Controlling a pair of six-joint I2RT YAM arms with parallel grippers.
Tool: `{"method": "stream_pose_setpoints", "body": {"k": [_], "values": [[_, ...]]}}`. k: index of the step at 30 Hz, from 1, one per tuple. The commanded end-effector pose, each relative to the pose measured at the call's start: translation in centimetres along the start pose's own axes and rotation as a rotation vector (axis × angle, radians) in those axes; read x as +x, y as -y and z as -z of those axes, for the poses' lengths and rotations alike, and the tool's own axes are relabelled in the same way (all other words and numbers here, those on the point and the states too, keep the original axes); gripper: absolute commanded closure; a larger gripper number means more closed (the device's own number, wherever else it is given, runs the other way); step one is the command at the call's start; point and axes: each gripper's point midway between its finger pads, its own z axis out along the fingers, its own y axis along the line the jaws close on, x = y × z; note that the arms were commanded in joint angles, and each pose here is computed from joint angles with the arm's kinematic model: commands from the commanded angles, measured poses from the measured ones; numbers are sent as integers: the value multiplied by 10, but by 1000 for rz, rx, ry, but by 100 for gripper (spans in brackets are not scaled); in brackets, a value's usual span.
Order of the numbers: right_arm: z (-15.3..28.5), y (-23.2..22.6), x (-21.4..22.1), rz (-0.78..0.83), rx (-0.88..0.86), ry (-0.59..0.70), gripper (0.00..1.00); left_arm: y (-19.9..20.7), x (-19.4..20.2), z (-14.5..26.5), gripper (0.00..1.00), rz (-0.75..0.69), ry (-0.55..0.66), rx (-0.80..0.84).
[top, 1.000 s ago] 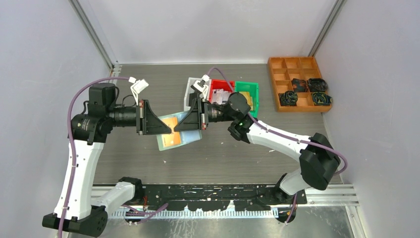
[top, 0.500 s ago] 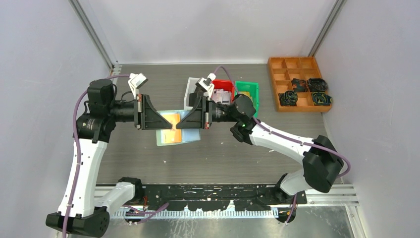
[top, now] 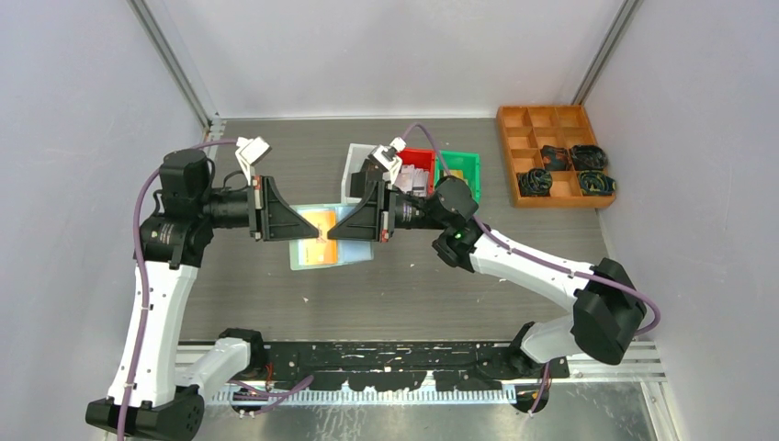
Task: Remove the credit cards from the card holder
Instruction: Remove the credit card from the card holder.
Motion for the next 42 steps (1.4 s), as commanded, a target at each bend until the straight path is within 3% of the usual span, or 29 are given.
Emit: {"method": "stream_pose_setpoints", "body": {"k": [1,8,20,21,22,23,24,27,35,37,42], "values": [[12,-14,10,44,-30,-49,98,12,-5,7,100,-105,34,-1],[14,-13,12,39,-25,-49,99,23,-3,9,93,-125,31,25],[17,-9,11,30,-23,-23,98,25,-2,11,100,-161,48,19],[16,-10,11,24,-27,-21,95,24,-2,11,100,-164,51,15],[16,-10,10,17,-34,-15,85,23,-2,11,100,-165,56,9],[15,-11,8,7,-44,-5,70,22,-2,10,100,-166,61,1],[13,-12,6,0,-53,10,63,21,-3,10,100,-171,66,-5],[7,-20,0,-5,-115,19,59,18,-4,10,100,-172,75,-21],[-3,-35,-5,-17,-206,16,61,8,1,11,100,-195,74,-71],[-5,-35,-5,-19,-204,10,67,7,1,11,100,-196,73,-72],[-5,-32,-4,-21,-193,-6,93,3,0,12,100,-215,77,-95]]}}
